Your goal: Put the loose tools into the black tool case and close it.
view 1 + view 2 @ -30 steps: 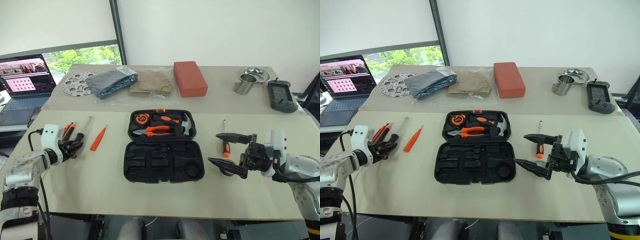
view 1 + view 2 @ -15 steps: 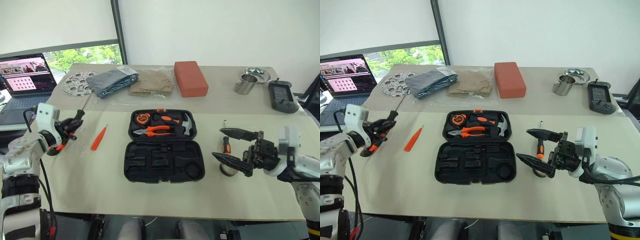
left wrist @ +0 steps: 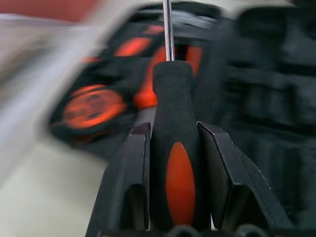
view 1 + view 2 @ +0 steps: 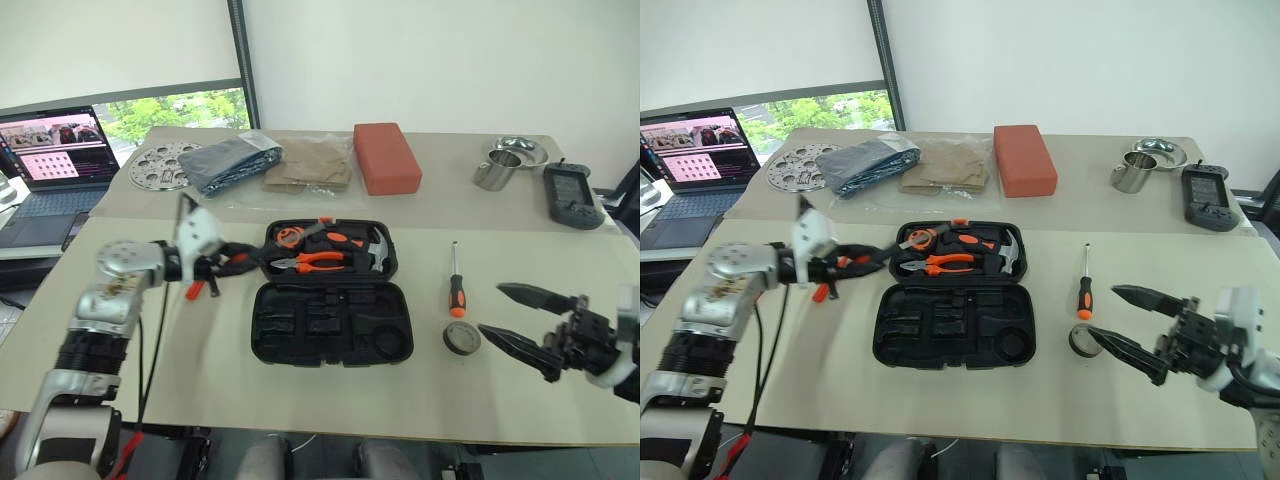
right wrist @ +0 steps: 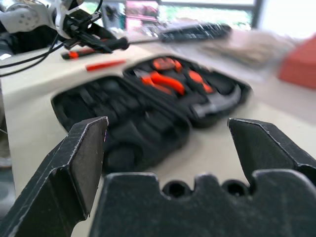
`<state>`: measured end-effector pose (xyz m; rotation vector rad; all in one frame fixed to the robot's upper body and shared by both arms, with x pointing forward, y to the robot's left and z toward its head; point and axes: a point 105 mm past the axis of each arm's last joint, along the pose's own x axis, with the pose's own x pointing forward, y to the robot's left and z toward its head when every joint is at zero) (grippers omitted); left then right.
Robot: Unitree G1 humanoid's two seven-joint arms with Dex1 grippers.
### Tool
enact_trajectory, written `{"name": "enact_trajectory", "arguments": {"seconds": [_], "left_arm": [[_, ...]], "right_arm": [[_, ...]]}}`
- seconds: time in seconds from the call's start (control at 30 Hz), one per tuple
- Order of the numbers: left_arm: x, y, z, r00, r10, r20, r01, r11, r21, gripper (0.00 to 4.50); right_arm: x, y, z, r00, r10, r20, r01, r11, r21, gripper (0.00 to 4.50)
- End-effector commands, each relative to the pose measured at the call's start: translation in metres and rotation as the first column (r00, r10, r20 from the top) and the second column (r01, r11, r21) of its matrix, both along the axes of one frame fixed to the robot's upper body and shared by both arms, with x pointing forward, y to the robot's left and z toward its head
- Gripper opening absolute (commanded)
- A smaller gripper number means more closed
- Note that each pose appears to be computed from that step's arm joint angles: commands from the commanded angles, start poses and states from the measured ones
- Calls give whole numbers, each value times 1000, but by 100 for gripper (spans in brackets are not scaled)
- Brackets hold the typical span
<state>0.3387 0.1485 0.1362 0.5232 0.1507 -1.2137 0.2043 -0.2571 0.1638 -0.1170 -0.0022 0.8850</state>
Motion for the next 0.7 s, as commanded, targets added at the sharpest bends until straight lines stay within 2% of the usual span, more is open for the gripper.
{"name": "enact_trajectory", "arguments": {"seconds": [0.03, 0.27, 0.5, 0.7], "left_arm": [[1, -28, 6, 991, -130, 33, 128, 989, 68, 96], [12, -44, -18, 986, -167, -26, 169, 970, 175, 96], [9, -41, -32, 983, -161, -93, 178, 960, 218, 96], [14, -32, -41, 987, -133, -88, 155, 937, 314, 96]], "right_arm": [[-13, -8, 12, 998, -26, 56, 27, 999, -23, 450], [-27, -14, 15, 990, -95, 108, 94, 995, 15, 450], [-34, -12, 17, 984, -130, 125, 127, 991, 28, 450], [-32, -5, 20, 983, -127, 134, 124, 992, 35, 450]]}}
